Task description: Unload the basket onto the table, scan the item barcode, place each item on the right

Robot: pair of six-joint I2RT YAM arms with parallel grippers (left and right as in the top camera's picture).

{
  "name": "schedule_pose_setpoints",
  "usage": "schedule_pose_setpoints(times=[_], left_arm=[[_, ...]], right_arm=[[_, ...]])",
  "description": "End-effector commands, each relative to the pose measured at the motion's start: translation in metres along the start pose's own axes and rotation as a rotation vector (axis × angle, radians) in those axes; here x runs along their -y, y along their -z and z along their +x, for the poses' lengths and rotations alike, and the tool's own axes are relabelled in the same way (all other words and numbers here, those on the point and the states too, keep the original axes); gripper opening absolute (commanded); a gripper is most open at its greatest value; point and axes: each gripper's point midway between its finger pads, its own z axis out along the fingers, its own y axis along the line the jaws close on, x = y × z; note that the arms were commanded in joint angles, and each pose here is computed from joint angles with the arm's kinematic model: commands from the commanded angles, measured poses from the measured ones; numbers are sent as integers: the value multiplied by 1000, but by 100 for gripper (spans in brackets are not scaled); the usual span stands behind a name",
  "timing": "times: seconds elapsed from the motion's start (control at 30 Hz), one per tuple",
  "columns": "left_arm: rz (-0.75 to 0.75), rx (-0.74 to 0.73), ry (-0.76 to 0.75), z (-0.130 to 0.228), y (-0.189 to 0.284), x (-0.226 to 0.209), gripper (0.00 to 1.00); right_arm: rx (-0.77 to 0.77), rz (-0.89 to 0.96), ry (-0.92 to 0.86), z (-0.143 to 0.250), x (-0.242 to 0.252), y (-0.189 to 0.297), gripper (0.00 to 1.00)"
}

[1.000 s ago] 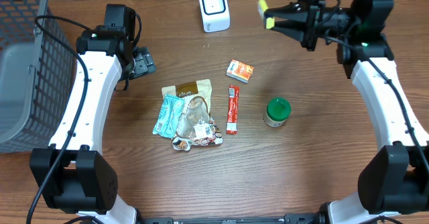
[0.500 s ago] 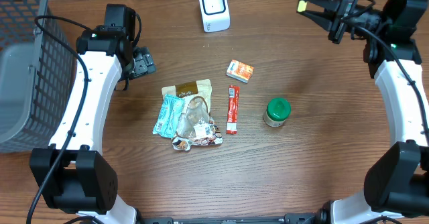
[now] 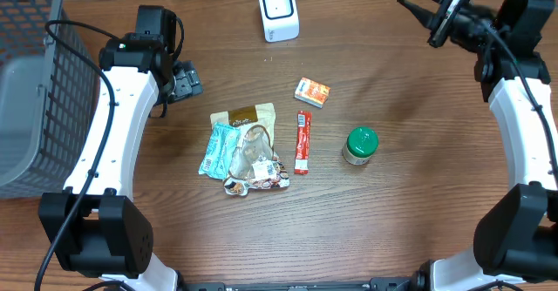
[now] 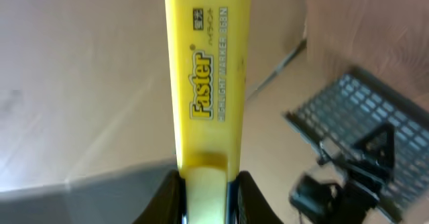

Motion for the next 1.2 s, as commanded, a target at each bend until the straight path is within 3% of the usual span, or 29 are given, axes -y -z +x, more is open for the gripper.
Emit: schedule_pose_setpoints(times=[0.0,0.13,0.27,0.43,0.93,1.17], left_arm=[[0,23,4,-6,5,0,100],[0,23,4,-6,5,0,100],[0,23,4,-6,5,0,100],[0,23,4,-6,5,0,100],[0,23,4,-6,5,0,100],[0,23,4,-6,5,0,100]], right_arm=[[184,-27,-70,-30,4,2,4],[270,42,-220,-49,30,9,4],[202,51,-351,-37,31,8,4],[181,-5,-279,-35,13,10,3],[220,-64,-292,-56,-3,36,3],[18,-25,-178,-17,-11,33,4]])
